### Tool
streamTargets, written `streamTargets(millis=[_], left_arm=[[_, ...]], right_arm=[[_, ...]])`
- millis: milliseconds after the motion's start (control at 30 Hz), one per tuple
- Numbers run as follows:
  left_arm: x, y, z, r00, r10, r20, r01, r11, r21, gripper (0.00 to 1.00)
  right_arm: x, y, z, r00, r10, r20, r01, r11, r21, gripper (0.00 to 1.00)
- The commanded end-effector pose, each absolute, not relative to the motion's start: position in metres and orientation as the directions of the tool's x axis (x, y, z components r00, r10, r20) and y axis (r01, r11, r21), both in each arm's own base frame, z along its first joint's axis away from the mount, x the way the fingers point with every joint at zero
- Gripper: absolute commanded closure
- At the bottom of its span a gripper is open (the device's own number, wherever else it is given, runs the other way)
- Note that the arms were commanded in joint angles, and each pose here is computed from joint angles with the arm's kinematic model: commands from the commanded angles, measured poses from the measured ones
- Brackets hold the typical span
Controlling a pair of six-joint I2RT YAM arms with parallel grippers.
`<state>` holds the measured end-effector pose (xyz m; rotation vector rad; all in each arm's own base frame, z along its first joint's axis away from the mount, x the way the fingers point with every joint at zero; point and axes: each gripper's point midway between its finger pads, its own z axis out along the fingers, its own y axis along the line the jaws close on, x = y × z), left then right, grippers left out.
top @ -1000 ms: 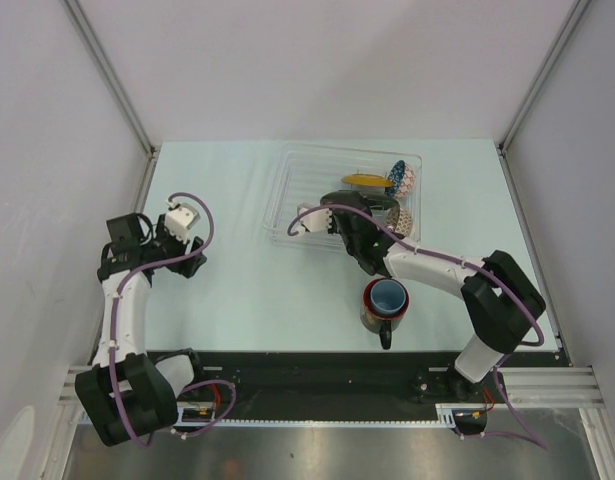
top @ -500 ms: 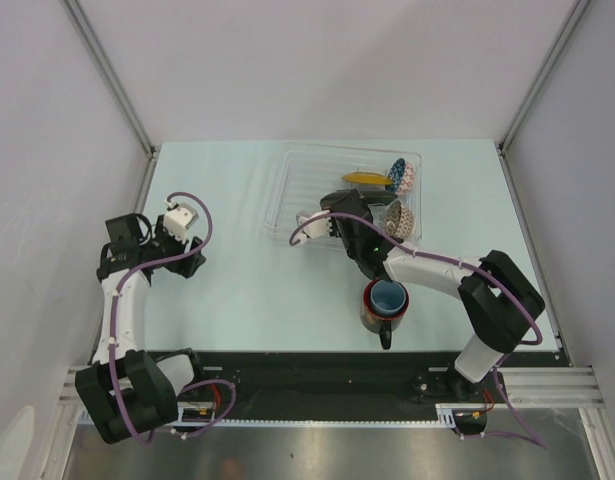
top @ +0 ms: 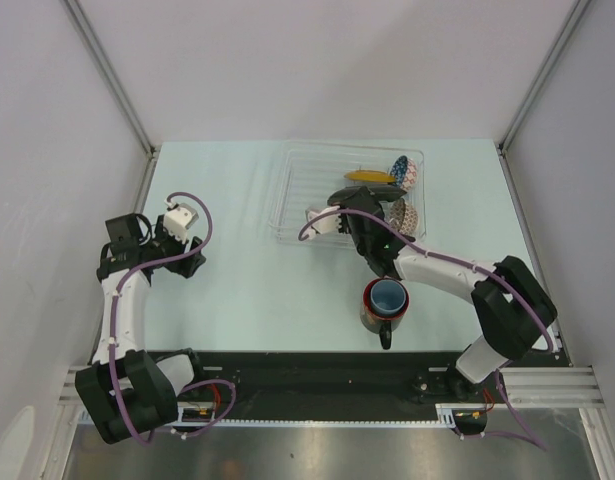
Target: Load the mixed dishes into the dish rack
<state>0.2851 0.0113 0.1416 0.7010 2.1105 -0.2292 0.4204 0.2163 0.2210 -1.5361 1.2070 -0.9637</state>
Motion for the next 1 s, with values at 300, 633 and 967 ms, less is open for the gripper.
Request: streamTargets(millis=[300,633,967], left_arm=[[0.292,0.01,0.153,-0.42,0.386,-0.821,0.568,0.817,0.094,0.26],[0.292,0.01,0.154,-0.42,0.389,-0.82,0.566,0.819,0.098,0.26],[0.292,0.01,0.156,-0.414,0.392,-0.822,0.567,0.817,0.104,0.26]], right_arm=[[0.418,0.165,0.225,0.04,-0.998,-0.052,-0.325,0.036,-0.945,1.0],[0.422,0.174,0.202,0.043,-0.996,-0.083,-0.367,0.061,-0.928,1.0],[0.422,0.17,0.212,-0.019,-0.984,-0.176,-0.313,0.173,-0.934,0.62]])
